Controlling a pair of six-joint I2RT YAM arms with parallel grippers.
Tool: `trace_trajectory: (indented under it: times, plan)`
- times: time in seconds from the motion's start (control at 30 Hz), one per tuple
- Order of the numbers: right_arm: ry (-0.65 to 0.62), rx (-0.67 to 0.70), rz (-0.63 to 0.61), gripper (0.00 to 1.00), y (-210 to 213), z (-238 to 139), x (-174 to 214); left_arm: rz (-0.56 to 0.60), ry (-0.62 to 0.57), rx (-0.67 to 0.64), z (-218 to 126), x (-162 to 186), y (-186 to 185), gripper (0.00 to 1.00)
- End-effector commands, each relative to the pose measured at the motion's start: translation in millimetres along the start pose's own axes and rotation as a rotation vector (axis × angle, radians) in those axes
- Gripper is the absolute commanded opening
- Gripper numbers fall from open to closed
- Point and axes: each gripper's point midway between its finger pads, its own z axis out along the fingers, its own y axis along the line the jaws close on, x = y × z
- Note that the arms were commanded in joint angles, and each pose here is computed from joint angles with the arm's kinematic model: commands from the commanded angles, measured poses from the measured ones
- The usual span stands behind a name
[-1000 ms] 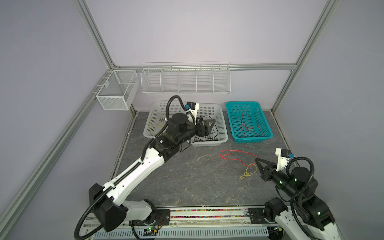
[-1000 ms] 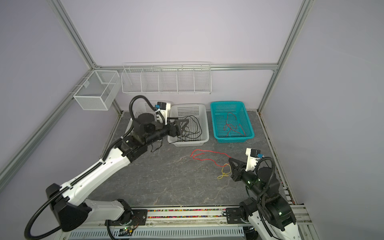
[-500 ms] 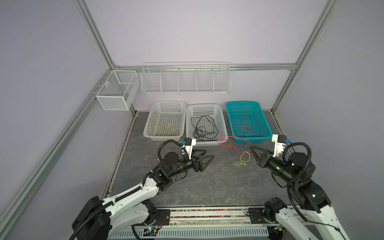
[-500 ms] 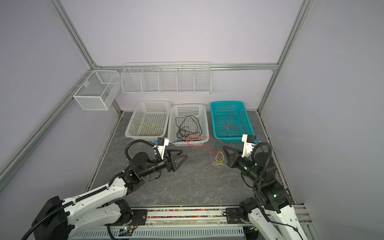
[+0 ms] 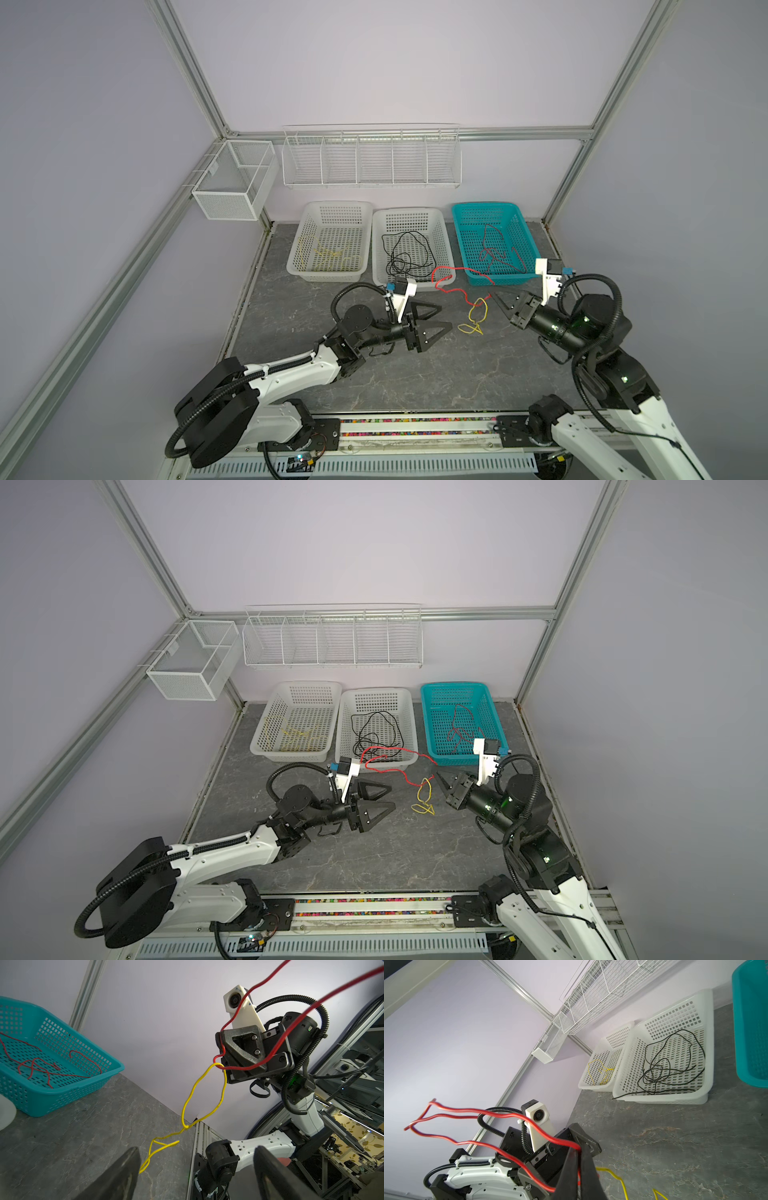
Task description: Untangle the cables
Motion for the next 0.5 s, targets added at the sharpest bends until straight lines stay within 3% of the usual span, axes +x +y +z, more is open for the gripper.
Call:
trace_trajectory:
  times: [0.0, 0.47]
  plan:
    - [-0.017, -0.082, 0.003, 0.06, 23.0, -1.5, -7.9, 0.025, -0.043, 0.106, 11.2, -17.4, -24.1, 0.86]
    - [0.057, -0.171, 0.014, 0.06, 41.2, 12.5, 3.7, 0.011, -0.011, 0.128, 31.9, -0.4, -17.0, 0.85]
